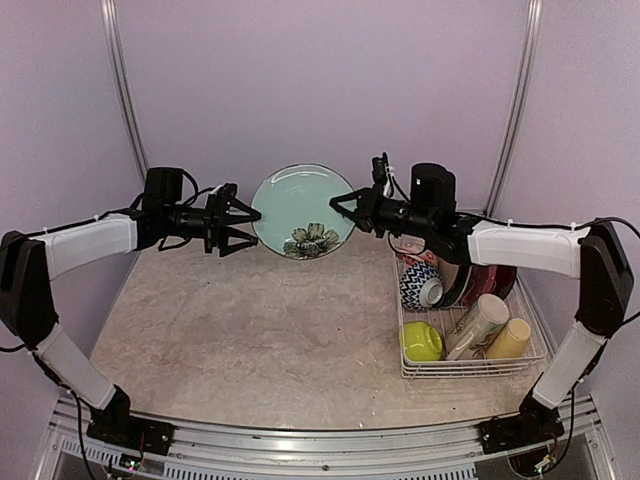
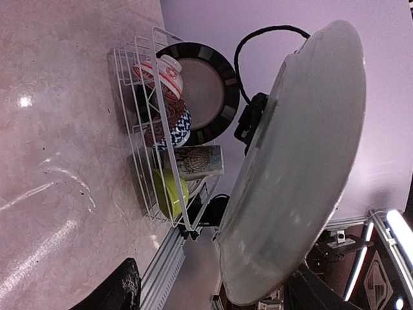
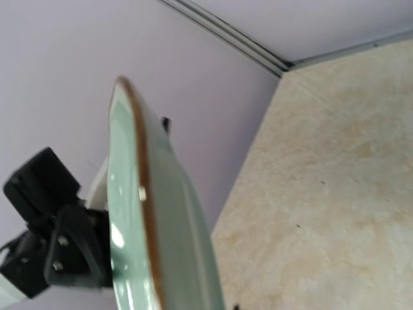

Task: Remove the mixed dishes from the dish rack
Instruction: Pass from the right arm to the left

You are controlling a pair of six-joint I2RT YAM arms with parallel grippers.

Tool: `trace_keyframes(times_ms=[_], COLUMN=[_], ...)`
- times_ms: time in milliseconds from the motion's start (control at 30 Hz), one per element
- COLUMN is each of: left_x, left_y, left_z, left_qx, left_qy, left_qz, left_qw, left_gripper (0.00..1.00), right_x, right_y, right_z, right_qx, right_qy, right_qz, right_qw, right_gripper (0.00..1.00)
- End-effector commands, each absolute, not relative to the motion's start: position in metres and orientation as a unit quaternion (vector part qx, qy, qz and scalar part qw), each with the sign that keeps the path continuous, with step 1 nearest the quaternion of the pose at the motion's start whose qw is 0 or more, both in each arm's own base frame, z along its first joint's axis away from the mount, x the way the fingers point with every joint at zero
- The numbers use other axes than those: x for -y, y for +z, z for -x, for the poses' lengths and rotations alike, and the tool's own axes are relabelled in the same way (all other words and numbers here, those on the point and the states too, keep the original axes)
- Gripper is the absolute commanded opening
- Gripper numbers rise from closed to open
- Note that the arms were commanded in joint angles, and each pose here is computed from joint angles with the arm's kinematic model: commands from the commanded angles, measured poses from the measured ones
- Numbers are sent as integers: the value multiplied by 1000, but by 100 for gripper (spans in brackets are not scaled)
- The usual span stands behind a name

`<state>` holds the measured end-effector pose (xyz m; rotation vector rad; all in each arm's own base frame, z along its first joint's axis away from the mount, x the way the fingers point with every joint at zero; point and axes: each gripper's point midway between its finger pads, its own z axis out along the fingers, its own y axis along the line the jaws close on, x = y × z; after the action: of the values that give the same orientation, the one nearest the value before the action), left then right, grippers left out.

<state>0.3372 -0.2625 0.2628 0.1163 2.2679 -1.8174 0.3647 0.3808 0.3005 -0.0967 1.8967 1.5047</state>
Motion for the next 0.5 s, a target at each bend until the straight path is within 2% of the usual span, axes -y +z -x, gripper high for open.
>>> trace_keyframes(times_ms=[0,300,467], left_x=[278,274,265], left_y=[266,255,251], left_z=[-326,-334,-342], left_qx=[-752,-766,-775], left_qy=[-647,-633,-621], left_qz=[-80,-56,-38], left_qw=[97,100,113], left_gripper=[68,33,23], right_x=[-393,-413,-417], right_y=[362,346,333], right_z=[-358,-355,-357], right_qx=[-657,-661,-665], right_qy=[645,654,655], right_qz=[66,72,61], right_qw=[383,361,352], right_gripper=[0,0,0])
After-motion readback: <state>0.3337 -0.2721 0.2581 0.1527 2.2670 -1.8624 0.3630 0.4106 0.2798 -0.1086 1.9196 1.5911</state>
